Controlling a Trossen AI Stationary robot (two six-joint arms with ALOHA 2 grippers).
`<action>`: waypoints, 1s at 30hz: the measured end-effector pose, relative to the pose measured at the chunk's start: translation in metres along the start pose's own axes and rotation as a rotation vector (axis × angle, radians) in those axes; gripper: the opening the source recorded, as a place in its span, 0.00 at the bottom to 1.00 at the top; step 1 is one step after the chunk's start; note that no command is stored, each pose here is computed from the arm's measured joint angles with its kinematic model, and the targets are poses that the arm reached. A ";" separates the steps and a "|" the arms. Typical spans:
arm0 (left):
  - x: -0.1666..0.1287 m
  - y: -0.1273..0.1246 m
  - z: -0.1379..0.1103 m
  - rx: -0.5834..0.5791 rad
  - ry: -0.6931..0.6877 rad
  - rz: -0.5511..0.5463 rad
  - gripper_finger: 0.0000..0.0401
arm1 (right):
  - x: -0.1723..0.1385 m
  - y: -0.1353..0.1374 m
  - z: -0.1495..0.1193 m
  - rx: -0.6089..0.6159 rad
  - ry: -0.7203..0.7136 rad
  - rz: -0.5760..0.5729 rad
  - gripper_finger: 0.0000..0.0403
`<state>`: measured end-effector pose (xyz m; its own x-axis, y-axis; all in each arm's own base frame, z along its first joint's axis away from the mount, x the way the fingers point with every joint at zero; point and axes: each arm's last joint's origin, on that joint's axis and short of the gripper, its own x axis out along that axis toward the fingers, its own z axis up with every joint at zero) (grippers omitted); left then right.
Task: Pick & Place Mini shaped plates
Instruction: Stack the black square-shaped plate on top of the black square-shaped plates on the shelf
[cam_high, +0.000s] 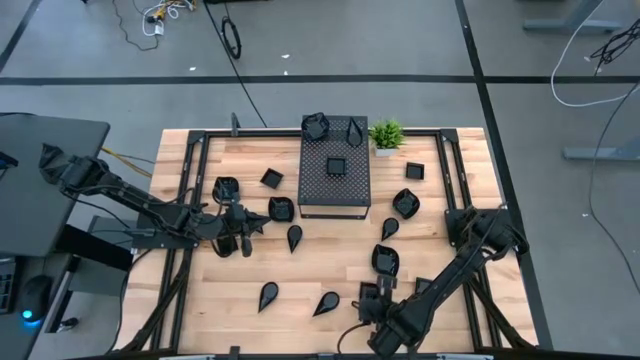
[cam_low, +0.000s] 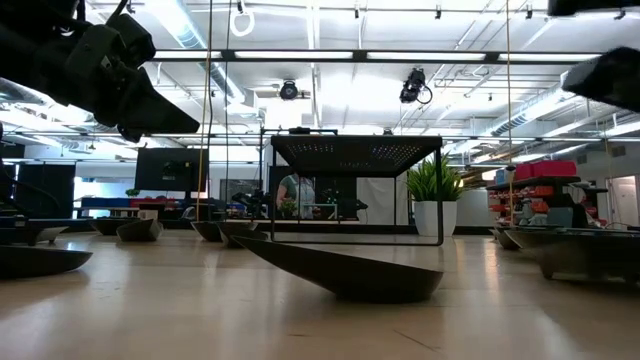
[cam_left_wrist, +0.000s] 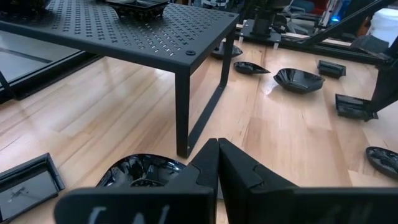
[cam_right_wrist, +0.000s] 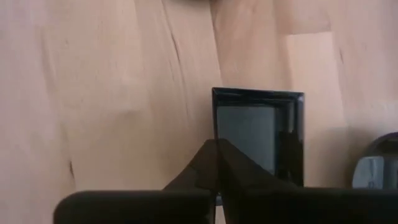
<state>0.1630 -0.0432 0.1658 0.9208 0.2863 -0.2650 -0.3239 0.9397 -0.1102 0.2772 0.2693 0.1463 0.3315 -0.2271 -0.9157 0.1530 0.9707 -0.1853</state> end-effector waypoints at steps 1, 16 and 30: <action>0.000 0.000 0.000 0.000 0.000 0.000 0.04 | -0.003 -0.002 0.002 0.001 -0.004 0.006 0.01; 0.000 0.000 0.000 -0.001 -0.003 0.007 0.04 | -0.085 -0.102 0.099 -0.131 -0.489 0.003 0.00; 0.000 0.001 -0.001 0.002 0.009 0.011 0.04 | -0.039 -0.291 0.156 -0.329 -0.266 -0.441 0.00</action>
<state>0.1625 -0.0429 0.1645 0.9151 0.2947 -0.2752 -0.3333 0.9369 -0.1050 0.3652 -0.0165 0.2920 0.5299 -0.5841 -0.6148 0.0476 0.7443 -0.6662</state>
